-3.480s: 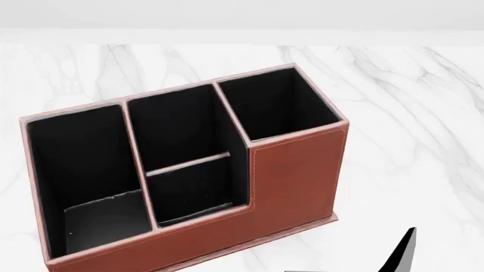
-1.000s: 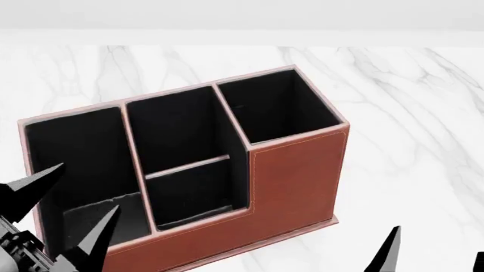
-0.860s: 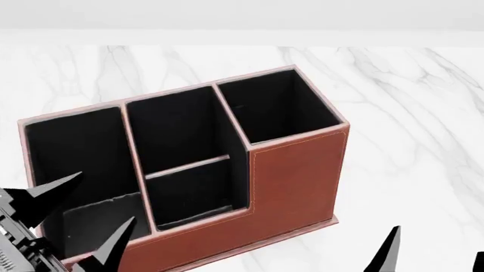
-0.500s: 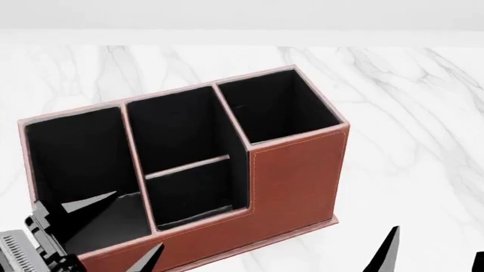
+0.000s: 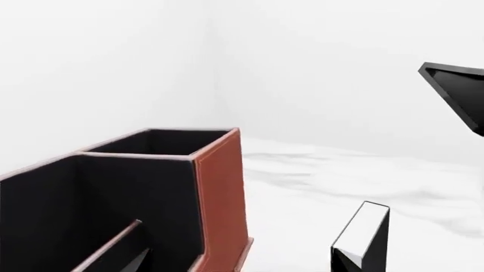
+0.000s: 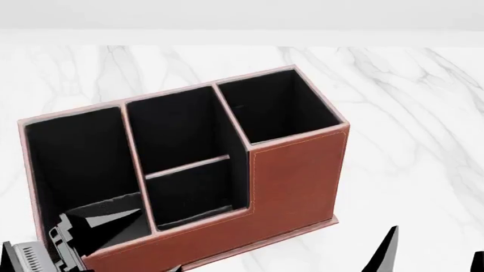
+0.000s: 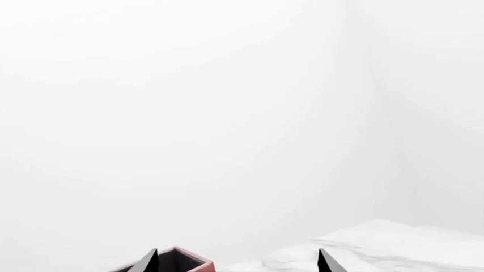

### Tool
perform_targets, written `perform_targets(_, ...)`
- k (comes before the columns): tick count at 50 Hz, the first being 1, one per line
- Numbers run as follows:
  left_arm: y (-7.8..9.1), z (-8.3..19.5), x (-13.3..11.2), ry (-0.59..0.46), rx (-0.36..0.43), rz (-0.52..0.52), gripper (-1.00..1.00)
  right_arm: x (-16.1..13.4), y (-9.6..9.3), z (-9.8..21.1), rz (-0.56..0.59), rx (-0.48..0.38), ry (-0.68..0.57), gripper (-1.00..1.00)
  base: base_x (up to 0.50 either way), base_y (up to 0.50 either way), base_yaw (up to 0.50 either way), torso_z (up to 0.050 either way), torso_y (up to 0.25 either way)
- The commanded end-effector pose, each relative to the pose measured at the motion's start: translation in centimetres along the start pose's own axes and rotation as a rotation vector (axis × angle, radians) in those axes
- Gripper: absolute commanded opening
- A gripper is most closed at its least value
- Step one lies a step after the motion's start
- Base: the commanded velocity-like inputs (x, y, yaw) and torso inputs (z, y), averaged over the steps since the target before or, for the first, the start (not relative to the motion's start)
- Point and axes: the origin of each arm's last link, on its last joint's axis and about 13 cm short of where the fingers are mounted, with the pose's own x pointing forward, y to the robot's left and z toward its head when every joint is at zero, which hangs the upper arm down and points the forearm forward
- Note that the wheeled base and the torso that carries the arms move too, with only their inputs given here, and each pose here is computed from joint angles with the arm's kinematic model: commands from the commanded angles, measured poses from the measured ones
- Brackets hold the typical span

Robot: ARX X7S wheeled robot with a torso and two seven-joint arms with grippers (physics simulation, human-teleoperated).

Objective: Pick up the book and place it in the back compartment of the caddy.

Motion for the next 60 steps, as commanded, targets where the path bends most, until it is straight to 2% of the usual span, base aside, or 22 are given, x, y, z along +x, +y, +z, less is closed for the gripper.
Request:
perform_targets(1,-0.3,-0.5,0.2,0.01,-0.019,-0.034,1.0,0.0,0.0,0.0,0.0,0.0,0.0,1.0,0.0,0.0,0.0,0.0,0.0)
perform_targets(20,-1.2,-1.8,1.0,0.069,-0.042,-0.105,1.0,0.0,0.0,-0.1,0.001,-0.001,0.002,1.0,0.0,0.0,0.0,0.0,0.0)
perform_targets(60,-2.2,-2.5,2.6,0.104,-0.067,-0.202,1.0,0.0,0.0,-0.2,0.005,0.001,0.004,1.0,0.0,0.0,0.0,0.0,0.0)
